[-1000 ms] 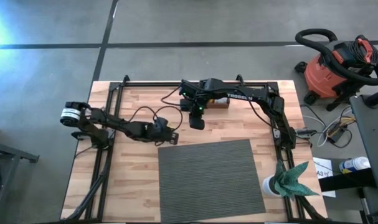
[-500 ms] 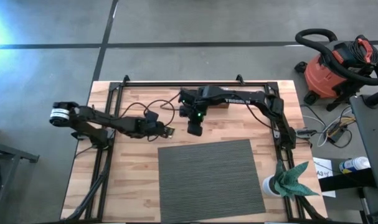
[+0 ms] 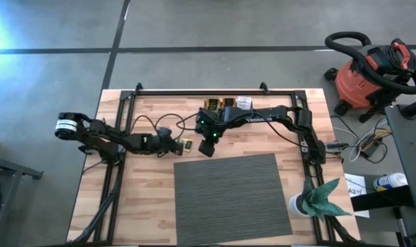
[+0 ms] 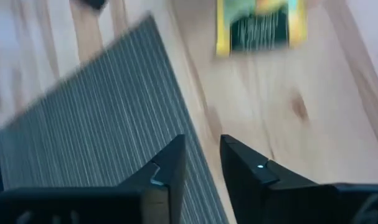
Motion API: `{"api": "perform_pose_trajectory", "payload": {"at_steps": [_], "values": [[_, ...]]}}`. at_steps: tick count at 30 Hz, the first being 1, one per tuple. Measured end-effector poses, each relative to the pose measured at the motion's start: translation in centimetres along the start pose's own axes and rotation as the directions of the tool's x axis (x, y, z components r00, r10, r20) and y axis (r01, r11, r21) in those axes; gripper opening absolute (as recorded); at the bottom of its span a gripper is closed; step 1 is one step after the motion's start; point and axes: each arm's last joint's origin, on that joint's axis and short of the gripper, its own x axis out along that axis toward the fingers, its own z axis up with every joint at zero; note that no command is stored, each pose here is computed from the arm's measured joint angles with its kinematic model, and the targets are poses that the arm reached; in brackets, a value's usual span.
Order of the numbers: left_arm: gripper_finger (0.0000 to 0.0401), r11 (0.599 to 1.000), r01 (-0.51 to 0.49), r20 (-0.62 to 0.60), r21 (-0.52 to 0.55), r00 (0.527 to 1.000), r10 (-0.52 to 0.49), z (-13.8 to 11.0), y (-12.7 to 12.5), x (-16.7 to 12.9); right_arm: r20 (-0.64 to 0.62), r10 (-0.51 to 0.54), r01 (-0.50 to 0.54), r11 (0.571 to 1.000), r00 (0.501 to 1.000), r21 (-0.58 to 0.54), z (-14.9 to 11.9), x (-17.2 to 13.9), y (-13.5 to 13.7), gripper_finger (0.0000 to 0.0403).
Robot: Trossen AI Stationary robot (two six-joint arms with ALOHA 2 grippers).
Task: Pick & Place Tea
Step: Put the yellow tea bag into the left section of the wooden organizer
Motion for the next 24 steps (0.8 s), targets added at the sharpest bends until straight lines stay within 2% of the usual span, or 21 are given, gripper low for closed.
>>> {"api": "perform_pose_trajectory", "payload": {"at_steps": [3,5,9,15,21,24], "values": [[0.0011,0.995,0.085,-0.005,-0.049,0.996,-0.085,-0.2,0.1,0.0,0.068,0.018,-0.021,0.999,0.998,0.049,0.2,0.5,-0.5,0.0110],[0.0011,0.993,0.108,-0.014,-0.053,0.994,-0.109,-0.3,0.0,0.0,0.107,0.028,-0.038,0.995,0.994,0.093,0.4,0.8,-0.9,0.0118],[0.0011,0.994,0.100,-0.027,-0.044,0.994,-0.102,-0.5,0.0,0.0,0.160,0.036,-0.069,0.977,0.986,0.201,0.1,1.4,-2.1,0.0132],[0.0011,0.992,0.103,-0.037,-0.072,0.994,-0.106,-1.0,-0.2,-0.2,0.185,0.044,-0.110,0.926,0.982,0.361,-1.6,2.9,-3.6,0.0144],[0.0011,0.987,0.119,-0.033,-0.108,0.992,-0.123,-1.1,-0.7,-0.4,0.255,0.072,-0.176,0.893,0.964,0.415,-2.6,4.2,-3.6,0.0144],[0.0011,0.985,0.130,-0.019,-0.115,0.991,-0.133,-0.8,-1.2,-0.4,0.274,0.021,-0.147,0.882,0.961,0.447,-2.9,4.4,-3.9,0.0144]]}}
